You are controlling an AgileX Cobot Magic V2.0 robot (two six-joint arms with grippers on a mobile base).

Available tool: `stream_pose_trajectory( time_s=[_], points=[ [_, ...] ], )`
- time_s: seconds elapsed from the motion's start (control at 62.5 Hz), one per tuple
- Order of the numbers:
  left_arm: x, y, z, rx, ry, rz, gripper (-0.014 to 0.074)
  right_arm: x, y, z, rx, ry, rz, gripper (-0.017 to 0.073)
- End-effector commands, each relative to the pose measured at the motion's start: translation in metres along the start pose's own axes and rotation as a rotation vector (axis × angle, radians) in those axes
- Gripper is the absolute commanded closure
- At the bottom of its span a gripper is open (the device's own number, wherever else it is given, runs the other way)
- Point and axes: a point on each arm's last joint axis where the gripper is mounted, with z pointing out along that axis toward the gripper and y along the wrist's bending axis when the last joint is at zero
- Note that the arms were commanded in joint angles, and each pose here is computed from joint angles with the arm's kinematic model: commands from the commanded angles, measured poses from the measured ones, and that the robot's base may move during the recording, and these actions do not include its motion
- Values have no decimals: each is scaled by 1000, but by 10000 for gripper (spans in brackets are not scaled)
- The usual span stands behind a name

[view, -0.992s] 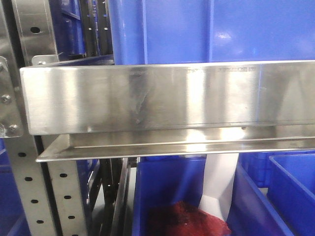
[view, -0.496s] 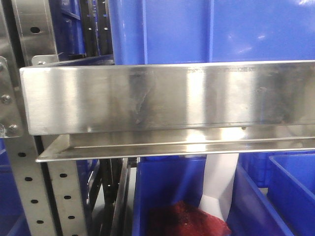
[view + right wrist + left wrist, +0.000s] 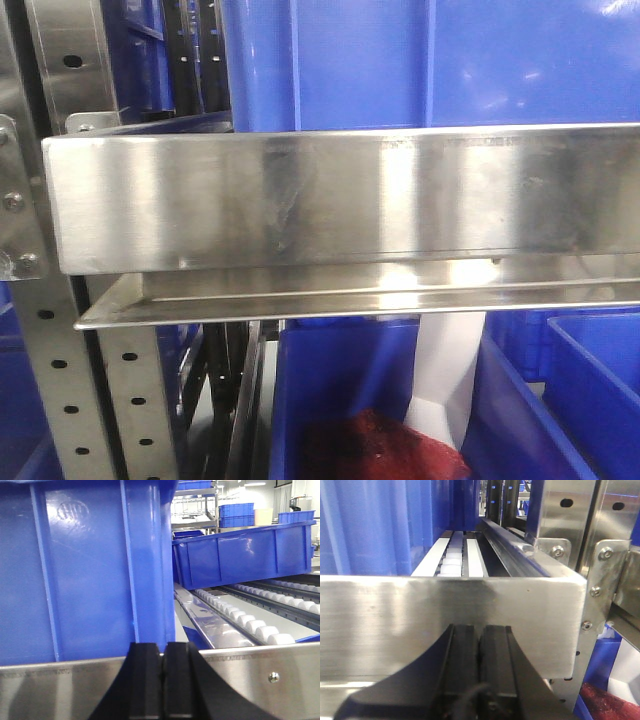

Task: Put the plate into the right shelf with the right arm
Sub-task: 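Raise the empty right gripper out of the blue bin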

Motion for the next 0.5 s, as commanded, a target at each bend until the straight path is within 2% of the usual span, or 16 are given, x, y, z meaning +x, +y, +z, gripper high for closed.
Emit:
stream_pose_trajectory(
  time_s=[0.0, 0.128, 0.48],
  points=[
    [-5, 0, 0, -4, -84, -9, 640, -9, 1, -1, -13, -92, -31, 503],
    [-5, 0, 0, -4, -84, -9, 640, -9, 3, -1, -34, -87, -62, 503],
    [-5, 0, 0, -4, -84, -9, 640, -6, 4, -1, -70, -58, -48, 503]
  ],
)
